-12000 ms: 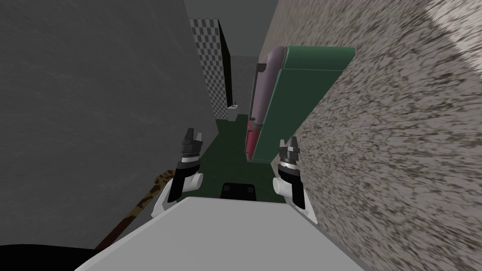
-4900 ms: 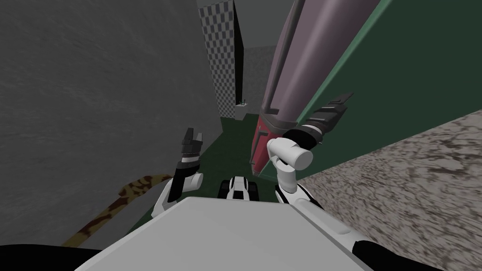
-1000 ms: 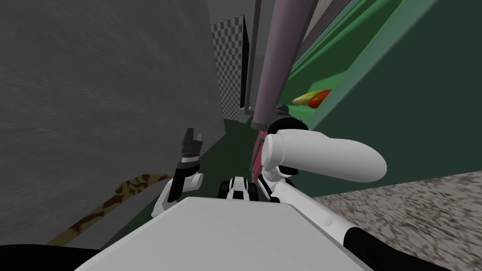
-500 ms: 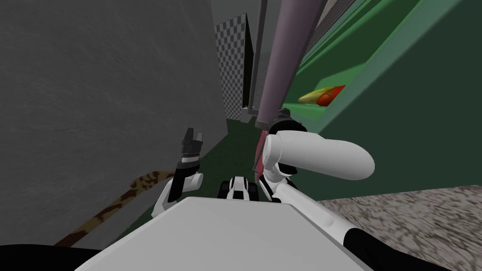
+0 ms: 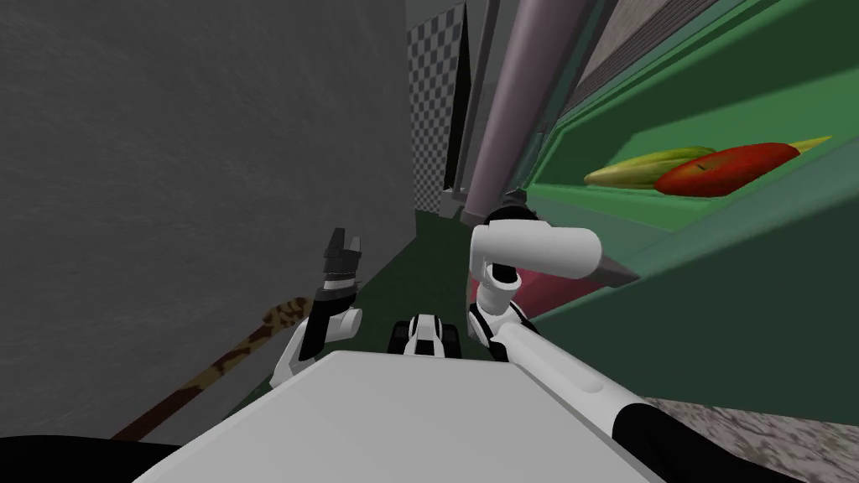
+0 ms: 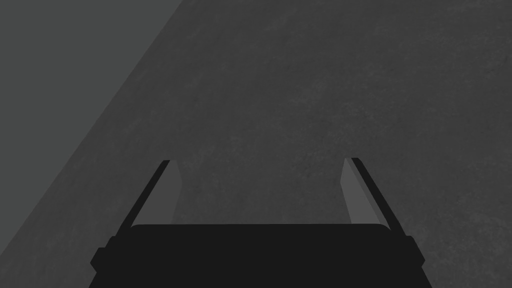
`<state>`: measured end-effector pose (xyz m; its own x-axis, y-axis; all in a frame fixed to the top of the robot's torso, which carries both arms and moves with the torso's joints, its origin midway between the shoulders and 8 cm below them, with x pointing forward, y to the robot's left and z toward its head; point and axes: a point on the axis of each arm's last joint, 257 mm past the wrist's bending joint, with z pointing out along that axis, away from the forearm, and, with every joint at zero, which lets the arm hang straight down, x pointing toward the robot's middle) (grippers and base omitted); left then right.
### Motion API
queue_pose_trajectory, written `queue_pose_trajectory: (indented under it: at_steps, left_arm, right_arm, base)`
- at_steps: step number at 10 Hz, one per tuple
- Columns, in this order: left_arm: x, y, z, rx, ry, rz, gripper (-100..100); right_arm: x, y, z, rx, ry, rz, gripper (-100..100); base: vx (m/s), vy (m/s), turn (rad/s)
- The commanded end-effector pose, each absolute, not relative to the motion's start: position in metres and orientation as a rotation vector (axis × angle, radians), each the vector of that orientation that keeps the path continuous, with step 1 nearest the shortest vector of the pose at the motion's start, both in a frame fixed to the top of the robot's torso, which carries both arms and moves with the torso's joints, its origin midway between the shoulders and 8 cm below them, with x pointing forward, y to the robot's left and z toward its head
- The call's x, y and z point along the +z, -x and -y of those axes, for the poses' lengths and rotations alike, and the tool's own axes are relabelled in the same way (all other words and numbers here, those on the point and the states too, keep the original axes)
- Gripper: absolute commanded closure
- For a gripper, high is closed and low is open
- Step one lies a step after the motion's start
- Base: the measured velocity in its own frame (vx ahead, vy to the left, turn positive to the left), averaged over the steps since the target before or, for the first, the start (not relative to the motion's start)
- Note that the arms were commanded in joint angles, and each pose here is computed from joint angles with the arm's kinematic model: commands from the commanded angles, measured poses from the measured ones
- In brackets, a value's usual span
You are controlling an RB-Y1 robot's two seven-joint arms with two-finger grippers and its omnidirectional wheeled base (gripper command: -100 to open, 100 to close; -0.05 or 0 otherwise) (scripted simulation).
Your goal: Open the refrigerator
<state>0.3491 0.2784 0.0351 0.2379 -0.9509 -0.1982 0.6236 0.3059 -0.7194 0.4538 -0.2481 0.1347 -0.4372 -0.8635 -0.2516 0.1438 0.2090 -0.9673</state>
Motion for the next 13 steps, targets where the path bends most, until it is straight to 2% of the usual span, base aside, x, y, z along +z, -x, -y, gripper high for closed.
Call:
queue_pose_trajectory:
  at_steps: [1, 10, 12, 13]
  left_arm:
    - [0.035, -0.349, -0.278, -1.16, 0.565, -0.695, 0]
    - [0.035, -0.349, -0.278, -1.16, 0.565, -0.695, 0]
    - [0.035, -0.349, -0.278, -1.16, 0.565, -0.695, 0]
    - [0.035, -0.349, -0.278, -1.16, 0.565, -0.695, 0]
  right_arm:
    - [0.142, -0.463, 0.285, -1.468, 0.62, -1.608, 100]
    - [0.16, -0.48, 0.41, -1.705, 0.371, -1.724, 100]
    - [0.154, -0.484, 0.407, -1.702, 0.387, -1.729, 100]
    - [0.164, -0.478, 0.414, -1.661, 0.313, -1.733, -100]
  base:
    - [0.076, 0.223, 0.219]
    - [0.091, 0.224, 0.167]
    - [0.048, 0.122, 0.045]
    - [0.177, 0.07, -0.008]
